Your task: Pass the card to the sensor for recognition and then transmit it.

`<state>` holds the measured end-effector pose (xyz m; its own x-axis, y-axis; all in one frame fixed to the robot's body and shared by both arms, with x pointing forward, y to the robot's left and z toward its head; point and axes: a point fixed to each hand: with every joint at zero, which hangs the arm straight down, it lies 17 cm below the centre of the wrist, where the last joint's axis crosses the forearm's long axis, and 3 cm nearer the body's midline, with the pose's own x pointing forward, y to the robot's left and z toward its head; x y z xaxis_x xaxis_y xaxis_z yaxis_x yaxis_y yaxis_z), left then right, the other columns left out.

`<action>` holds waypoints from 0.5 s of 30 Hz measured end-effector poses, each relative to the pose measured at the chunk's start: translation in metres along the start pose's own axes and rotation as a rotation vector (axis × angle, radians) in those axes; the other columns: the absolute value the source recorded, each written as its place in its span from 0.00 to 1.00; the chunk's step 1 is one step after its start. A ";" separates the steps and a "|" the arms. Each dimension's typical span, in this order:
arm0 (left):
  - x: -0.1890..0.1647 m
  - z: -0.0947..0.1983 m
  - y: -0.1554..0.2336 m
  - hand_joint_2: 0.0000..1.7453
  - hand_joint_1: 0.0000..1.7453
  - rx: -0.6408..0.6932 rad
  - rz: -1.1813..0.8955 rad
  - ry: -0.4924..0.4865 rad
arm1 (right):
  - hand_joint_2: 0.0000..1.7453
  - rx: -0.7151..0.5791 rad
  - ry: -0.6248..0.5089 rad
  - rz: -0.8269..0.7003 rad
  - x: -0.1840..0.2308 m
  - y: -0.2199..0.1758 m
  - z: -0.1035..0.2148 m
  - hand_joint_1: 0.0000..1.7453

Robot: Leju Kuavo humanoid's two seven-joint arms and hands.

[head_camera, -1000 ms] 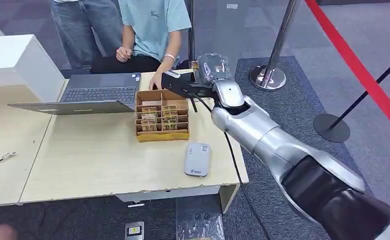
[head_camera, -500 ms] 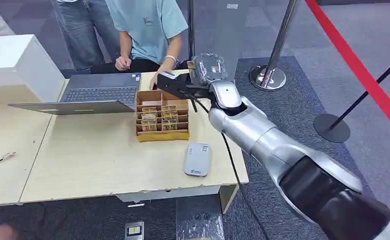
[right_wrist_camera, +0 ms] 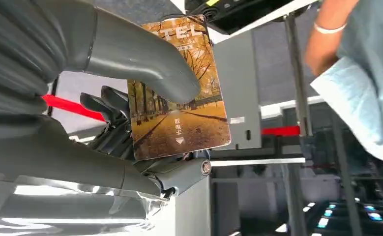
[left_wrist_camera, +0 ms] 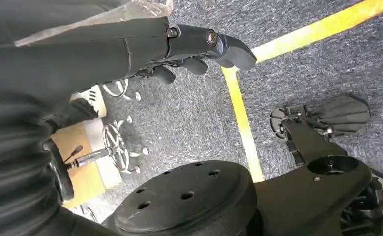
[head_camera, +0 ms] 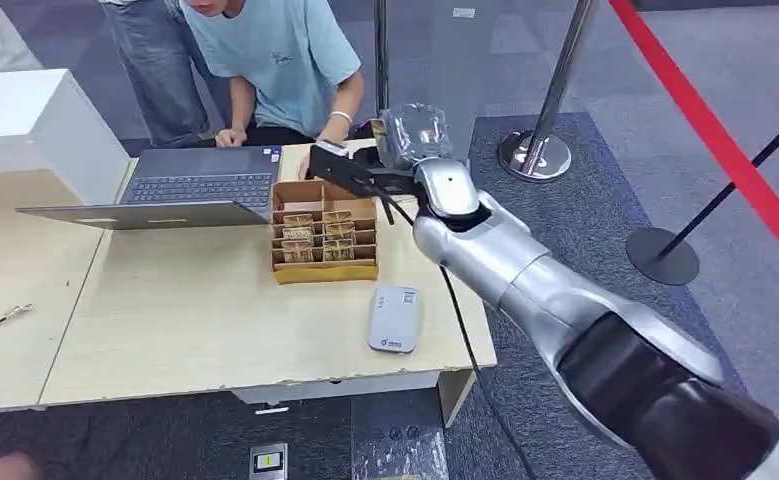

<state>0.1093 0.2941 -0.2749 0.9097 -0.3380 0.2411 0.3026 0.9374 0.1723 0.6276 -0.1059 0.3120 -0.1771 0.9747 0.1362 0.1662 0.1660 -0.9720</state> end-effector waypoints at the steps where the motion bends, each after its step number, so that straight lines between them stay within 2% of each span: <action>1: 0.000 0.000 0.000 1.00 0.00 0.000 0.000 0.000 | 1.00 0.000 0.005 0.000 -0.002 0.000 0.000 1.00; 15: 0.000 0.000 0.000 1.00 0.00 -0.002 -0.007 0.000 | 1.00 0.011 0.024 0.005 -0.012 0.000 -0.002 1.00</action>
<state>0.1091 0.2938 -0.2749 0.9078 -0.3443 0.2396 0.3093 0.9353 0.1718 0.6321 -0.1170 0.3105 -0.1532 0.9788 0.1360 0.1565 0.1599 -0.9746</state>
